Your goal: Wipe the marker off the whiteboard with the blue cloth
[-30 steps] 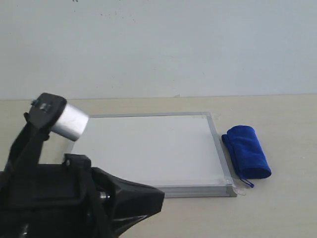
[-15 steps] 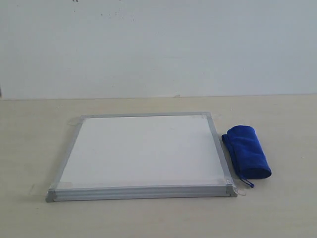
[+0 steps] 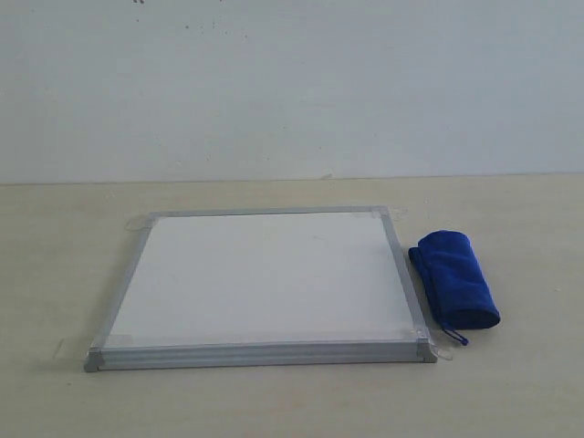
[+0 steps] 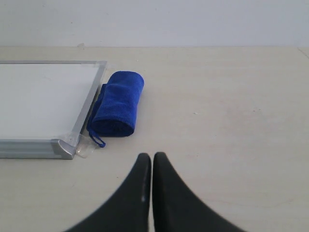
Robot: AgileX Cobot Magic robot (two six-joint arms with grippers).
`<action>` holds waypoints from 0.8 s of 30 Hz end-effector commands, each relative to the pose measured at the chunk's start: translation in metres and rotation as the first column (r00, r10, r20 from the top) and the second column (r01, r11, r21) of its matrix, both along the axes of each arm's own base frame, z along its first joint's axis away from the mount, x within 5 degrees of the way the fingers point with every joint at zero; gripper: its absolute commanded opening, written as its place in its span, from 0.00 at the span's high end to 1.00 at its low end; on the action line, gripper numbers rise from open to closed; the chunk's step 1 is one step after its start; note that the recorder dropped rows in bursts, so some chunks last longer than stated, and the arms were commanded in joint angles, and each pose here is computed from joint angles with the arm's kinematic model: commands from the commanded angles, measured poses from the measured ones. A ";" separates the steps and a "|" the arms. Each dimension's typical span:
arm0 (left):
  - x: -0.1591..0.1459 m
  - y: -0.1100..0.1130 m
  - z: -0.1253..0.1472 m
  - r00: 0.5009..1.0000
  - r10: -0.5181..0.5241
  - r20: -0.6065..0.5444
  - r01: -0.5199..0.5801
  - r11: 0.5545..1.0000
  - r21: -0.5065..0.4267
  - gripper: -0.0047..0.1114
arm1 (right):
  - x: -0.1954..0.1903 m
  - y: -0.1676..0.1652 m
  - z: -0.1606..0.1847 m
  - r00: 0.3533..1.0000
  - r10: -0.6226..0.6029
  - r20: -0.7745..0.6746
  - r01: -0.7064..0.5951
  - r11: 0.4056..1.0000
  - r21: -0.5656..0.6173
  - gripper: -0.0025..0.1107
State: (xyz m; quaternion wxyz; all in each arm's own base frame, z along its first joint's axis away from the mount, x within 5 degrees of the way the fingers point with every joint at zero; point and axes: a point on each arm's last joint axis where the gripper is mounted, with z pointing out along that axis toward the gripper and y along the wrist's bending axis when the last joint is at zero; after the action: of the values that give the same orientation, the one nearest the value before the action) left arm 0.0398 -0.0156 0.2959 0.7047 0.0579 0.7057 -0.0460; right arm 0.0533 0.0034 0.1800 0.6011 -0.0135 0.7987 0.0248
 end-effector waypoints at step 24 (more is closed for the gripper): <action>0.020 0.017 -0.079 0.982 0.182 0.044 -0.185 0.979 0.082 0.93 | 0.000 0.000 0.001 1.000 -0.006 0.012 0.006 1.000 -0.004 0.97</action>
State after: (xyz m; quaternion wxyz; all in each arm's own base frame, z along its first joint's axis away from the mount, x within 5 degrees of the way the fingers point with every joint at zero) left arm 0.0596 0.0004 0.2228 0.7142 0.0414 0.6962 0.0588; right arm 0.0533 0.0034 0.1800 0.6011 -0.0135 0.7987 0.0248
